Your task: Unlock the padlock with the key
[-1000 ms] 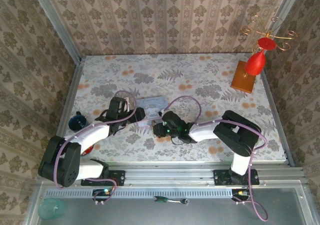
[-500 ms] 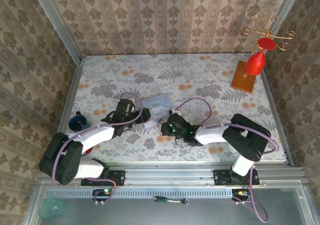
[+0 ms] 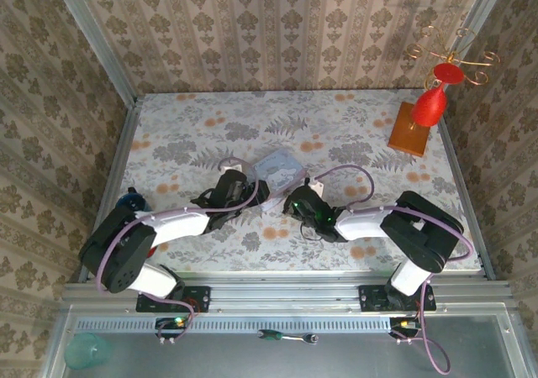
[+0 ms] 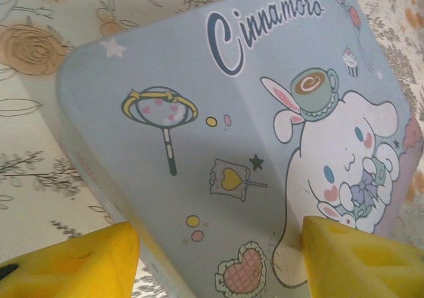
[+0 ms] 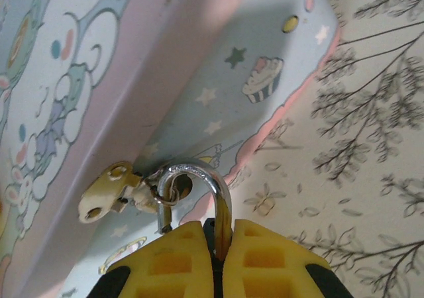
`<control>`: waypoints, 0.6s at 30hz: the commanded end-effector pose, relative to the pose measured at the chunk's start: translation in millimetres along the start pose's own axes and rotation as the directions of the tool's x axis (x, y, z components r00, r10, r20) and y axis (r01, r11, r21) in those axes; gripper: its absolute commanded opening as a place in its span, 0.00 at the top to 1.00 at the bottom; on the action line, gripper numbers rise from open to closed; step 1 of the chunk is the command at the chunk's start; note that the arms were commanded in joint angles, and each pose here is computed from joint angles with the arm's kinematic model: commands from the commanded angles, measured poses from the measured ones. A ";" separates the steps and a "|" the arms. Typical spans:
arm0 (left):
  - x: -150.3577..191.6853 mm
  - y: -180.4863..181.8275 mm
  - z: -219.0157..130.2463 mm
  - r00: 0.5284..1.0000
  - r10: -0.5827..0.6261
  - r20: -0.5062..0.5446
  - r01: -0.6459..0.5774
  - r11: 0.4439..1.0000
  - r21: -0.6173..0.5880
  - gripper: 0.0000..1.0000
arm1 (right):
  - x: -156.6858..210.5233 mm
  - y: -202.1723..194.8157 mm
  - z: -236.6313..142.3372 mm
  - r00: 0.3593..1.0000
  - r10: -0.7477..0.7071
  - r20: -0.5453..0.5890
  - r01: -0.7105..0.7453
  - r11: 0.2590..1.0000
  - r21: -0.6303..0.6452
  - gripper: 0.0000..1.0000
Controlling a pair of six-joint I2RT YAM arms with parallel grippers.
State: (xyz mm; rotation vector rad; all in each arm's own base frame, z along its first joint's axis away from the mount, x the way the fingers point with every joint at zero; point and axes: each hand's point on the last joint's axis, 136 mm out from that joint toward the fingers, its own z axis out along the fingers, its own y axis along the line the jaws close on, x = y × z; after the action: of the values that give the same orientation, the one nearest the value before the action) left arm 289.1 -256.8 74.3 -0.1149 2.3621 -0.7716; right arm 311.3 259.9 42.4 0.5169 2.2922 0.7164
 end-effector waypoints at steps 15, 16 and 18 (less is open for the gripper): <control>62.8 31.8 6.2 0.973 0.035 -0.227 -0.066 0.989 -0.134 0.36 | -68.0 -2.1 2.0 0.946 0.267 0.186 -0.268 0.963 -0.020 1.00; 62.3 30.6 7.0 0.974 0.032 -0.226 -0.063 0.989 -0.132 0.36 | -67.5 3.2 3.8 0.948 0.266 0.174 -0.266 0.964 -0.025 1.00; 61.0 28.8 8.2 0.974 0.030 -0.222 -0.059 0.990 -0.125 0.36 | -65.5 7.3 6.6 0.949 0.270 0.164 -0.269 0.963 -0.032 1.00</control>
State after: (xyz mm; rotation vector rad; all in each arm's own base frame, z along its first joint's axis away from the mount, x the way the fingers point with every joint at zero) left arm 286.0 -274.1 75.7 -0.0944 2.3740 -0.7923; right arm 348.3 223.3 52.3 0.8342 2.1618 0.7262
